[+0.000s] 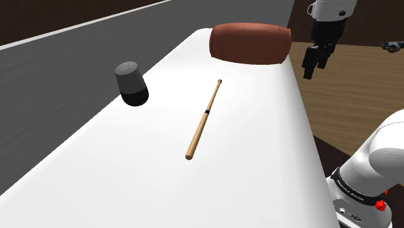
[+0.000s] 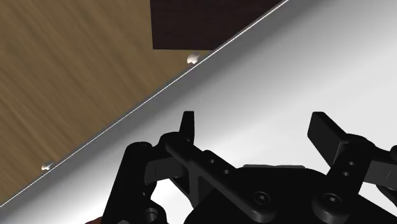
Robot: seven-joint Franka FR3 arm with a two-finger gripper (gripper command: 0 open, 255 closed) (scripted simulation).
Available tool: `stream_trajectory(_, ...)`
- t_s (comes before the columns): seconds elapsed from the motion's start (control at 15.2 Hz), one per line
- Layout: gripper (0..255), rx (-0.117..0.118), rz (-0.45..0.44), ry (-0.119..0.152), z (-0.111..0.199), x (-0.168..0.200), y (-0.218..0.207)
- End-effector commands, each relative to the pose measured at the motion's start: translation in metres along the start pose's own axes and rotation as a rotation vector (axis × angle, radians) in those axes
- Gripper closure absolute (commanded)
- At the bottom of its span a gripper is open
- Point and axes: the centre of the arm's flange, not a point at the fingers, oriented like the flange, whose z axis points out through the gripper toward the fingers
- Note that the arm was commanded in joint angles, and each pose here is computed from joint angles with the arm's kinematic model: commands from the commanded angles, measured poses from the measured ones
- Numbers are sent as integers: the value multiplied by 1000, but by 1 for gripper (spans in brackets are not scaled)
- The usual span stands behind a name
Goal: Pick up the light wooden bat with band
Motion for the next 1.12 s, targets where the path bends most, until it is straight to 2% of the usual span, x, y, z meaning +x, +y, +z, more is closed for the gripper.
stream_trajectory(0.0,0,0,0,0,0,0,0)
stream_trajectory(0.53,0,32,250,10,10,7,-100)
stream_trajectory(1.06,0,65,500,21,17,38,-195)
